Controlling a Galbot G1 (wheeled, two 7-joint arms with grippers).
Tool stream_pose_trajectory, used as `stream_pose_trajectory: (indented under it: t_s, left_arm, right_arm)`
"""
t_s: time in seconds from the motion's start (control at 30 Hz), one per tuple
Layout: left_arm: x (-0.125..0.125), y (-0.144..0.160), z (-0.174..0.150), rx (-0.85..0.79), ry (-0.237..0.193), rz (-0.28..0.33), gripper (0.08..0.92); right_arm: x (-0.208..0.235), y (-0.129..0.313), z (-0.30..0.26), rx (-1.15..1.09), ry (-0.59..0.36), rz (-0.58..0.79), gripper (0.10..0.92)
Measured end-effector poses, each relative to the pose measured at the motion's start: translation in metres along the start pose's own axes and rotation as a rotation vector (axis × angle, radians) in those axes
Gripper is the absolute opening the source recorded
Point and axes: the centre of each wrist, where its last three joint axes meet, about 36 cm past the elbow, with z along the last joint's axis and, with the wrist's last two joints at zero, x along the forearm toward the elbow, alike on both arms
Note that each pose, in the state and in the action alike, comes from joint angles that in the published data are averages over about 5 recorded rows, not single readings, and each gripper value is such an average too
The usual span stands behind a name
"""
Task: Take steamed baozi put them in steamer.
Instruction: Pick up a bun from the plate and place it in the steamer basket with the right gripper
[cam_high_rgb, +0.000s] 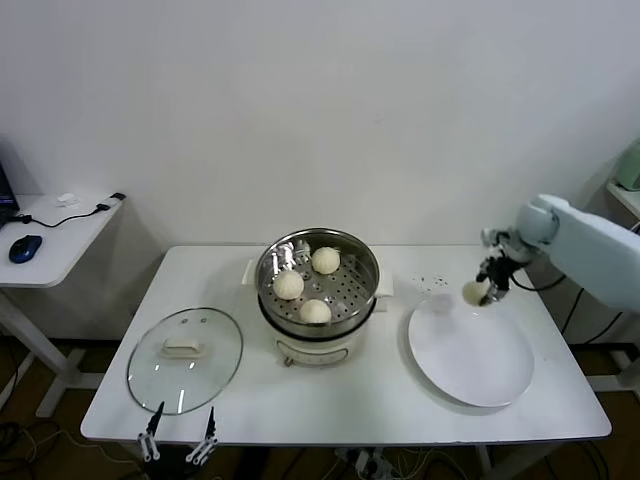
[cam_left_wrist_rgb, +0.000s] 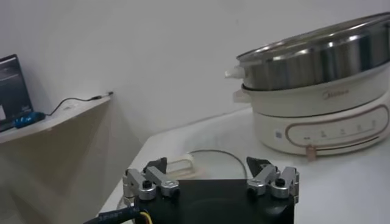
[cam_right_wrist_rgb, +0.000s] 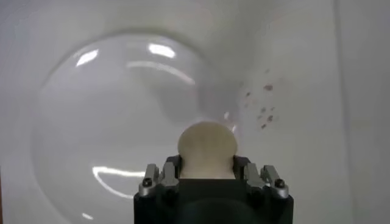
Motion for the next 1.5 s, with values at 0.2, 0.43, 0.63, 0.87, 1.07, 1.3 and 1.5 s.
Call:
stream_pose_trajectory:
  t_s: [0.2, 0.43, 0.63, 0.87, 1.07, 1.3, 1.5]
  left_arm:
    - [-0.003, -0.001, 0.000, 0.002, -0.006, 0.006, 0.823]
    - [-0.004, 0.000, 0.003, 0.001, -0.008, 0.014, 0.823]
    - [-0.005, 0.002, 0.003, 0.002, -0.013, 0.015, 0.823]
    - [-0.003, 0.003, 0.006, 0.006, -0.012, 0.016, 0.823]
    - [-0.004, 0.003, 0.008, 0.007, -0.007, 0.016, 0.823]
    - [-0.006, 0.002, 0.011, 0.003, 0.000, 0.018, 0.823]
    - [-0.008, 0.002, 0.014, 0.002, 0.005, 0.019, 0.823]
  right_arm:
    - [0.053, -0.024, -0.076, 0.025, -0.089, 0.038, 0.569]
    - [0.071, -0.024, -0.173, 0.074, -0.163, 0.010, 0.569]
    - [0.058, -0.009, -0.234, 0.116, -0.157, -0.032, 0.571]
    - [0.028, 0.009, -0.265, 0.145, -0.101, -0.074, 0.577]
    - [-0.003, 0.020, -0.274, 0.157, -0.055, -0.103, 0.577]
    - [-0.038, 0.029, -0.281, 0.169, -0.021, -0.136, 0.577]
    - [-0.054, 0.029, -0.281, 0.171, -0.004, -0.143, 0.581]
